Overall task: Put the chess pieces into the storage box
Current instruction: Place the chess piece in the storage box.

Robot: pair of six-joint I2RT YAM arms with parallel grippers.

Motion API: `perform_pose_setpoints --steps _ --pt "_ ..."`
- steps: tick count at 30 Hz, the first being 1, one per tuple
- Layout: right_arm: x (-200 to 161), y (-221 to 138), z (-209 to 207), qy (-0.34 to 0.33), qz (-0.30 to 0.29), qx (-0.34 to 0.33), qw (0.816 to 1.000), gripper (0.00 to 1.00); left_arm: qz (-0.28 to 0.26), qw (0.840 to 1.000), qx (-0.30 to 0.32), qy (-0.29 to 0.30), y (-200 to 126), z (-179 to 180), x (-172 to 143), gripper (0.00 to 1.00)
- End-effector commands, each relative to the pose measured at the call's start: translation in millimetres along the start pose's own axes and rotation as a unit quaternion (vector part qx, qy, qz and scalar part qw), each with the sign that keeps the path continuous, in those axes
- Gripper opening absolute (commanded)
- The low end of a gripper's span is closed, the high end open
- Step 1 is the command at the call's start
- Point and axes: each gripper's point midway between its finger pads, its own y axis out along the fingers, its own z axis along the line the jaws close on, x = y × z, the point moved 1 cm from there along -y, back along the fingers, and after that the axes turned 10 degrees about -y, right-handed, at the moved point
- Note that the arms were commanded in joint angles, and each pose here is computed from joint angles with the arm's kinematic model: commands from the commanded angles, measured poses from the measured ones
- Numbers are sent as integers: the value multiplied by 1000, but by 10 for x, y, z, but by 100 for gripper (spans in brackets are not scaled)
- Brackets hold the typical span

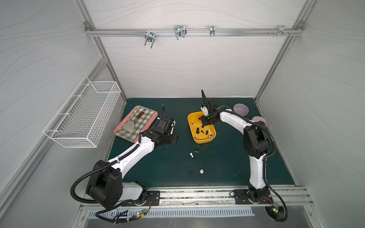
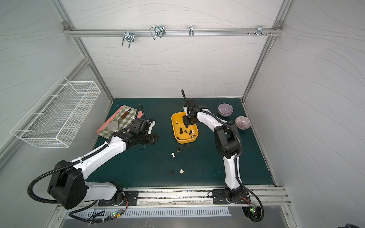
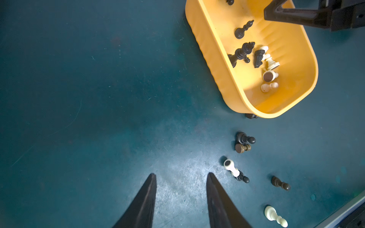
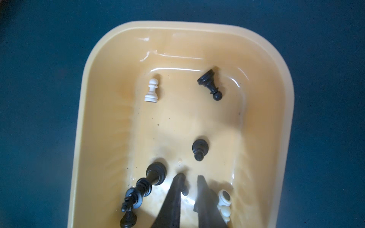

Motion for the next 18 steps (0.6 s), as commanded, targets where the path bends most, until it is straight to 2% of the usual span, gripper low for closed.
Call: perform_pose_setpoints --steps 1,10,18 --pt "47 -96 4 2 -3 4 1000 19 -15 1000 -2 -4 -69 -10 59 43" --pt "163 -410 53 0 -35 7 999 21 -13 1000 -1 -4 -64 -1 45 43" --pt "126 -693 97 -4 -57 8 998 21 -10 1000 -1 -4 -57 2 31 43"
